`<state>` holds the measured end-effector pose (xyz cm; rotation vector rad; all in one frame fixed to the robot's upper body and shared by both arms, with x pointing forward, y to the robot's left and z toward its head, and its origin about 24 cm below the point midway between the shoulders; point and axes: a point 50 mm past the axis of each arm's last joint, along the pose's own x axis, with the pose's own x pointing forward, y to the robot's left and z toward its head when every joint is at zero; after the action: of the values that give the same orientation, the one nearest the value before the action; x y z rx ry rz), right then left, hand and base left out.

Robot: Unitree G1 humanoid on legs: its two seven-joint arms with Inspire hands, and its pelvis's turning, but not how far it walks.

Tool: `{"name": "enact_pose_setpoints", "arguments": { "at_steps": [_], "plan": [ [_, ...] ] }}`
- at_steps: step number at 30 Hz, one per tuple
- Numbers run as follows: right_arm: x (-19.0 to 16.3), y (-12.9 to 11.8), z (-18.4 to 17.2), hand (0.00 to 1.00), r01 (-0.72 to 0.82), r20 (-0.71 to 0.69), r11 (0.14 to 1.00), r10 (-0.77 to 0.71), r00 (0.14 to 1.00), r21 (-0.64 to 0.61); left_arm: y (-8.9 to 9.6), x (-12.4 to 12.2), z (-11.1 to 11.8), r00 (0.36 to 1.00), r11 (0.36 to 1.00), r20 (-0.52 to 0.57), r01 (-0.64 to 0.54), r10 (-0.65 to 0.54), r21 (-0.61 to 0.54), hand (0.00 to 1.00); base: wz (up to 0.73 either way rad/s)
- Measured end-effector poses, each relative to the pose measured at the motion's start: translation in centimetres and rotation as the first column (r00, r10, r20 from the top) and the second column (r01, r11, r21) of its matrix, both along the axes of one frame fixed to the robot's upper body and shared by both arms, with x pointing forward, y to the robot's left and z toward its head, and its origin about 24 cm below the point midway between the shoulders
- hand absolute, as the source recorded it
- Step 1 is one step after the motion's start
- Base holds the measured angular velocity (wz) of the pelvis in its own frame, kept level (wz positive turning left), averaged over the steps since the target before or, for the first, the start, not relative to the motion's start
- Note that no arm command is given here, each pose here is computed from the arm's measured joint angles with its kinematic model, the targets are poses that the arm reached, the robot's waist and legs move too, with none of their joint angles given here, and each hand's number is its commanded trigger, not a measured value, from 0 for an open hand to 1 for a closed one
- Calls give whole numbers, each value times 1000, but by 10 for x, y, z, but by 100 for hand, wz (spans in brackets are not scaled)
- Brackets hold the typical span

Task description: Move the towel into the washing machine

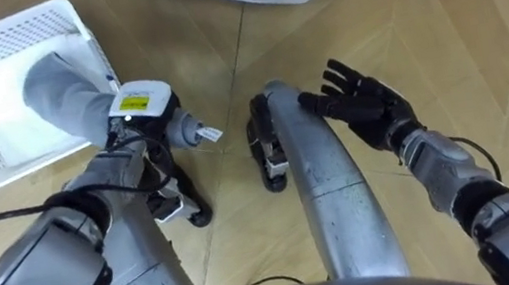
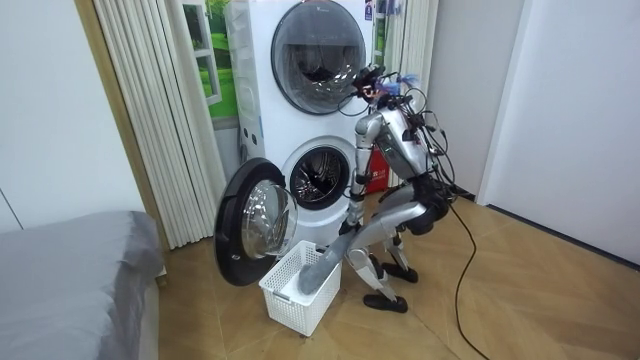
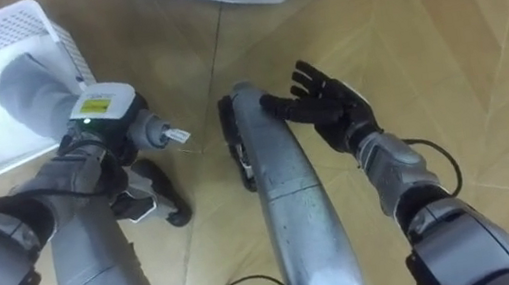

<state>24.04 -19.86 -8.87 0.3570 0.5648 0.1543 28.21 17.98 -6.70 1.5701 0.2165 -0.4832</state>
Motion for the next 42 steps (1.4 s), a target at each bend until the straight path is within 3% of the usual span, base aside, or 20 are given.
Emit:
{"name": "enact_pose_setpoints", "arguments": {
  "at_steps": [6,12,18,23,26,29,31,32,34,35,37,42],
  "plan": [
    [-17,-7,-11,0,14,-54,1000,-15,998,-25,-17,-5,-5,1000,996,5,2,-1,-86,100,0],
    [-31,-13,-22,0,30,-128,995,-42,991,-93,-20,-9,-6,998,980,44,-41,51,-195,100,-5],
    [-40,-12,-27,0,-68,-161,980,38,986,-187,-13,-3,6,968,914,138,-144,210,-380,100,-8],
    [-41,-8,-29,0,-121,-175,964,80,981,-237,-16,7,25,932,852,243,-111,268,-512,100,-4],
    [-41,-3,-30,0,-170,-184,949,123,975,-265,-18,14,38,891,778,285,-111,353,-618,100,5],
    [-38,2,-30,0,-219,-191,929,167,967,-298,-24,18,46,858,670,254,-132,446,-730,100,22],
    [-37,1,-29,0,-240,-202,915,181,963,-325,-30,16,46,843,545,170,-165,511,-822,100,2],
    [-36,2,-29,0,-252,-202,909,192,960,-332,-31,16,46,843,519,149,-170,517,-838,100,7],
    [-30,6,-26,0,-287,-197,887,228,954,-363,-39,16,46,847,380,24,-213,531,-900,100,12],
    [-29,6,-26,0,-288,-194,886,230,954,-364,-41,16,45,848,345,-12,-229,530,-910,100,16],
    [-24,8,-24,0,-297,-184,878,243,952,-376,-48,13,38,851,209,-157,-295,501,-932,100,8],
    [-5,34,-12,0,-318,-98,878,304,948,-357,-51,8,29,848,-11,-363,-390,386,-921,100,8]
  ]
}}
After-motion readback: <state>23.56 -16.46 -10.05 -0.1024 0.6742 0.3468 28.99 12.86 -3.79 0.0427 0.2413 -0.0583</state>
